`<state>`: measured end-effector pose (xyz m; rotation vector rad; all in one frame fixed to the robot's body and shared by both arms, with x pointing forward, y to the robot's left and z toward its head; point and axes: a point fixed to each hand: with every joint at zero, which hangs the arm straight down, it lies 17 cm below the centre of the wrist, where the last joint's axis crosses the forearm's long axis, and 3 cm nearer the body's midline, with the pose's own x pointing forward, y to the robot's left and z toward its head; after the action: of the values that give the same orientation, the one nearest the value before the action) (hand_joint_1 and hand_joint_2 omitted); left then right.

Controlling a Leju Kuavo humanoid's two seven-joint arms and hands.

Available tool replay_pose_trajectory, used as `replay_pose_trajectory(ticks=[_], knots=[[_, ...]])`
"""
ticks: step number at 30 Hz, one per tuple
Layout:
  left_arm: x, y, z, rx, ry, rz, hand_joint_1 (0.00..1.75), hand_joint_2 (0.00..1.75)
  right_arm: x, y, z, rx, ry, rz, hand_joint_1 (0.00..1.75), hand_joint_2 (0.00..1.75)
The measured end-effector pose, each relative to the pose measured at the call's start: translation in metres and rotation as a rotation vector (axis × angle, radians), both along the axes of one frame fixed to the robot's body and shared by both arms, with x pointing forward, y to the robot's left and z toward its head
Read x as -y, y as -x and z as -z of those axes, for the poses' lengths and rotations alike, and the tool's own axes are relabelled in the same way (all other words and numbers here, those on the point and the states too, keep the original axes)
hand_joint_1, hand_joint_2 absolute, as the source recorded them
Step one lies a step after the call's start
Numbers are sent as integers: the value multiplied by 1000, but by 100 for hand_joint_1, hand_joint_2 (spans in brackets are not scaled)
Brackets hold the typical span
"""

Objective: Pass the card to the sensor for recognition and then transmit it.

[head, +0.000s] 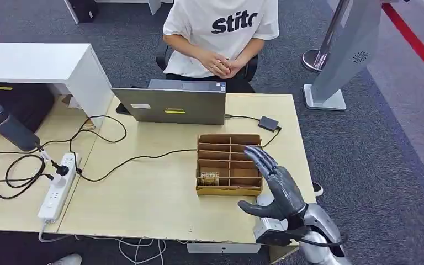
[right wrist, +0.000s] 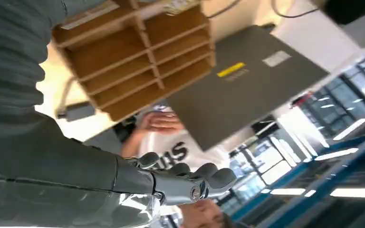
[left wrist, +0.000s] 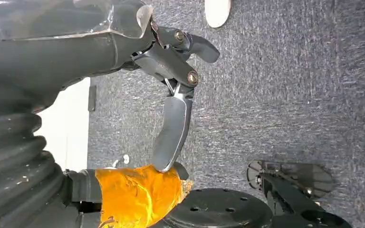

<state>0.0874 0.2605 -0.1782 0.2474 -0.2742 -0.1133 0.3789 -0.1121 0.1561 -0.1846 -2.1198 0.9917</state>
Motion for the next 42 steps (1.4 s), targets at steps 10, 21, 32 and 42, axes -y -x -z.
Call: replay_pose_trajectory(ticks=[10,21,32,42], knots=[[5,-5,-7,14,-5,5,0,175,28,-23,40,45,294,275,0,175],[8,-6,-9,22,-4,9,0,175,10,-32,54,45,364,302,0,175],[5,-11,-9,30,-20,25,0,175,-1,-30,63,37,392,294,0,175],[-30,-8,30,-2,-61,9,0,175,-2,-31,67,39,416,310,0,175]])
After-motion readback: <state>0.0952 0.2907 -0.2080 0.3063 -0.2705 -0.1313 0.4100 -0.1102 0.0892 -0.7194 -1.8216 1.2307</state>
